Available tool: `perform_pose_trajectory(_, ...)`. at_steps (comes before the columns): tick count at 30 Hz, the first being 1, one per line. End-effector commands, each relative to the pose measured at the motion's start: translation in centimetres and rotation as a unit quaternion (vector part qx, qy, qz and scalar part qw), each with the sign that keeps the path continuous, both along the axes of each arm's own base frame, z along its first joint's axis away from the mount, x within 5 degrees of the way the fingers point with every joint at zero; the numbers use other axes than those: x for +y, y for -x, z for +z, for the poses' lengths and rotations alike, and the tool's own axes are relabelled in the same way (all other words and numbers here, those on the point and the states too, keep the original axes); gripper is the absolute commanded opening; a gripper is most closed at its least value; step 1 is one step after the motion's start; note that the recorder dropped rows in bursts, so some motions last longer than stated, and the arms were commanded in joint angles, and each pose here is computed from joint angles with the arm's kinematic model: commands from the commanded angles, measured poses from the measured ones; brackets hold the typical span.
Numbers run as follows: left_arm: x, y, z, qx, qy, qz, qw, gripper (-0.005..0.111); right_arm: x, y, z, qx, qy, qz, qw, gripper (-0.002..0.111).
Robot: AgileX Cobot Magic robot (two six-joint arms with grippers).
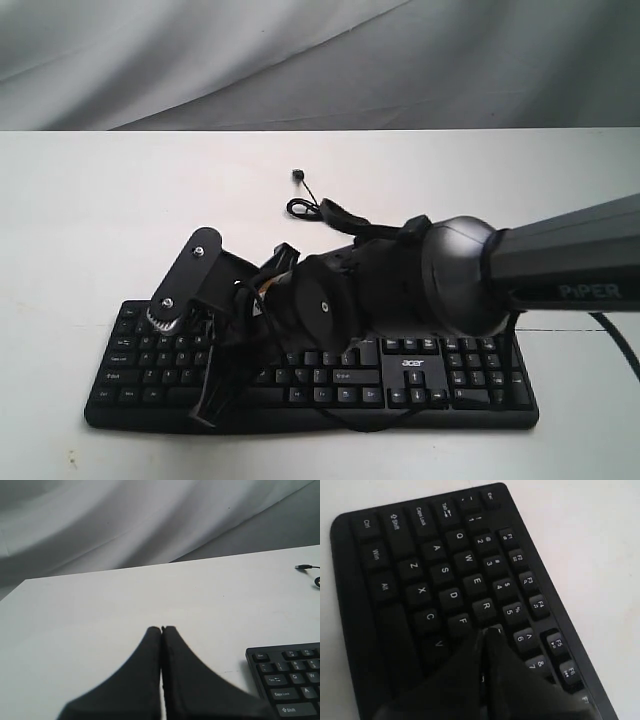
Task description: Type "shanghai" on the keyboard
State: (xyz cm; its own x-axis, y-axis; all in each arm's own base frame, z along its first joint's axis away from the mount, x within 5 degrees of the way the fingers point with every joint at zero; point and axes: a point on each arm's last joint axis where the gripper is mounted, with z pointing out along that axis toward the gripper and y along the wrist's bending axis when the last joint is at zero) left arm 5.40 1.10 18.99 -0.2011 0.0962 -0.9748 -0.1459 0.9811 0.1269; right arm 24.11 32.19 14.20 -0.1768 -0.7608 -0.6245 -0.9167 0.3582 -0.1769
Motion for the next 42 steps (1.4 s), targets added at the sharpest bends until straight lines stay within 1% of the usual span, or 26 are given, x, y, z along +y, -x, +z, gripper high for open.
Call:
perform_pose_trajectory(1, -0.1, 0.0, 0.0, -0.005, 0.002, -0.004, 1.0, 0.0, -0.2, -0.2, -0.5, -0.008, -0.003, -0.008, 1.0, 0.0)
perform_pose_trajectory(4, -0.1, 0.0, 0.0, -0.005, 0.002, -0.004, 1.0, 0.0, -0.5, -0.5, -1.4, 0.001, 0.006, -0.015, 1.0, 0.0)
perform_pose_trajectory(14, -0.1, 0.0, 0.0, -0.005, 0.002, -0.004, 1.0, 0.0, -0.6, -0.8, -2.1, 0.009, 0.011, -0.021, 1.0, 0.0)
perform_pose_trajectory(42, -0.1, 0.0, 0.0, -0.005, 0.002, -0.004, 1.0, 0.0, -1.1, -1.0, -2.3, 0.024, 0.021, -0.024, 0.999, 0.0)
